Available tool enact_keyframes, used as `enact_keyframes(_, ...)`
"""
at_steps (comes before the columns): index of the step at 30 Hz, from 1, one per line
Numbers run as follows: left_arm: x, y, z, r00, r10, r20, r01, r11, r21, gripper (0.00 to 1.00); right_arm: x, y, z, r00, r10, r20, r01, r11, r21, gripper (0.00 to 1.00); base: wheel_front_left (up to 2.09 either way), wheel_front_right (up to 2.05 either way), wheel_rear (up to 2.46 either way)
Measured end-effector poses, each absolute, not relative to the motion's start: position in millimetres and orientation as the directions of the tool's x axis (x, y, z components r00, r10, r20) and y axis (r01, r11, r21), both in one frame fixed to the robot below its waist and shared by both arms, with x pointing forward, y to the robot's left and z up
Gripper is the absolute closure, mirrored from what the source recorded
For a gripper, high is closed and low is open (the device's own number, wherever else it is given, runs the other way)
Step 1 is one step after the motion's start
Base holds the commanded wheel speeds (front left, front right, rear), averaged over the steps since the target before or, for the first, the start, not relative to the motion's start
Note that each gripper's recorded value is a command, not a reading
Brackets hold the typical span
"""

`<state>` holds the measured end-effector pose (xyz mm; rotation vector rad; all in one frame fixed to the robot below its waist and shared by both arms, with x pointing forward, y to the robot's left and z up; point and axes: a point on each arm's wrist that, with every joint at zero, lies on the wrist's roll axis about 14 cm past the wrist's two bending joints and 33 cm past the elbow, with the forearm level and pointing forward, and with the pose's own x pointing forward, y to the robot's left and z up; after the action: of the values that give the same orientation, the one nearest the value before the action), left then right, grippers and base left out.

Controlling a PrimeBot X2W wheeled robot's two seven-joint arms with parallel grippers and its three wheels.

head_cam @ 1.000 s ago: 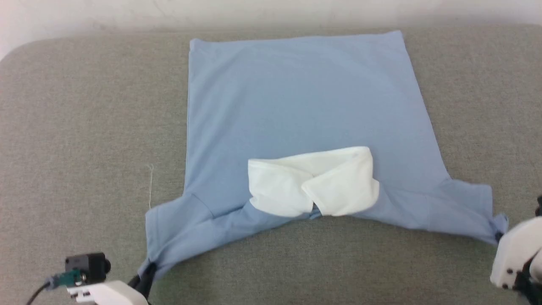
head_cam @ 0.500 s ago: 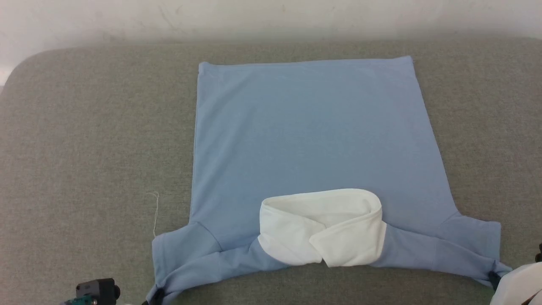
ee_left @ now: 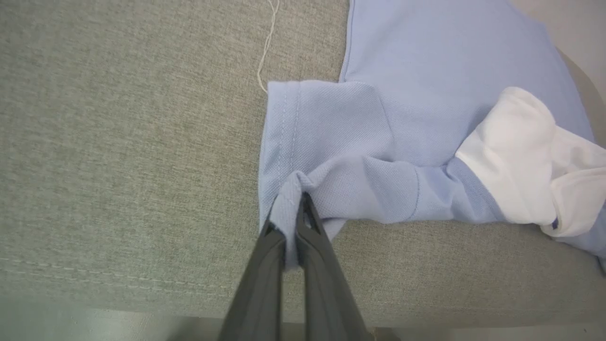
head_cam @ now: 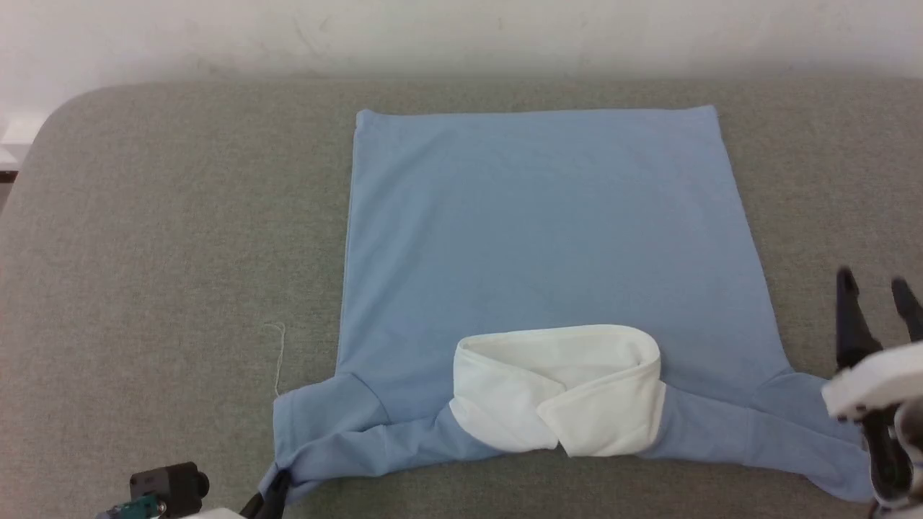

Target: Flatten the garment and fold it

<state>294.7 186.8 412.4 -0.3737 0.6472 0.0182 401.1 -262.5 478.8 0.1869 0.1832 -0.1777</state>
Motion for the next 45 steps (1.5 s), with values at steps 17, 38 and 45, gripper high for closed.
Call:
enact_keyframes(17, 331.7, 186.3, 410.4, 0.811, -0.091, -0.578, -0.139, 0.930, -0.342, 1.00, 589.5, -241.9, 516.8, 0.982, -0.033, -0.185, 0.059, 0.989, 0.139, 0.00, 0.00, 0.00, 0.00)
enact_keyframes(38, 351.5, 196.9, 361.5, 0.786, -0.025, -0.618, -0.246, 0.904, -0.350, 1.00, 662.8, -217.7, 356.4, 0.632, -0.068, -0.772, 0.112, 0.994, 0.003, 0.35, 0.00, 0.00, 0.00)
enact_keyframes(45, 349.2, 200.8, 362.4, 0.793, -0.008, -0.609, -0.260, 0.900, -0.350, 1.00, 666.9, -213.7, 356.8, 0.646, -0.082, -0.759, 0.091, 0.995, -0.030, 1.00, 0.00, 0.00, 0.00)
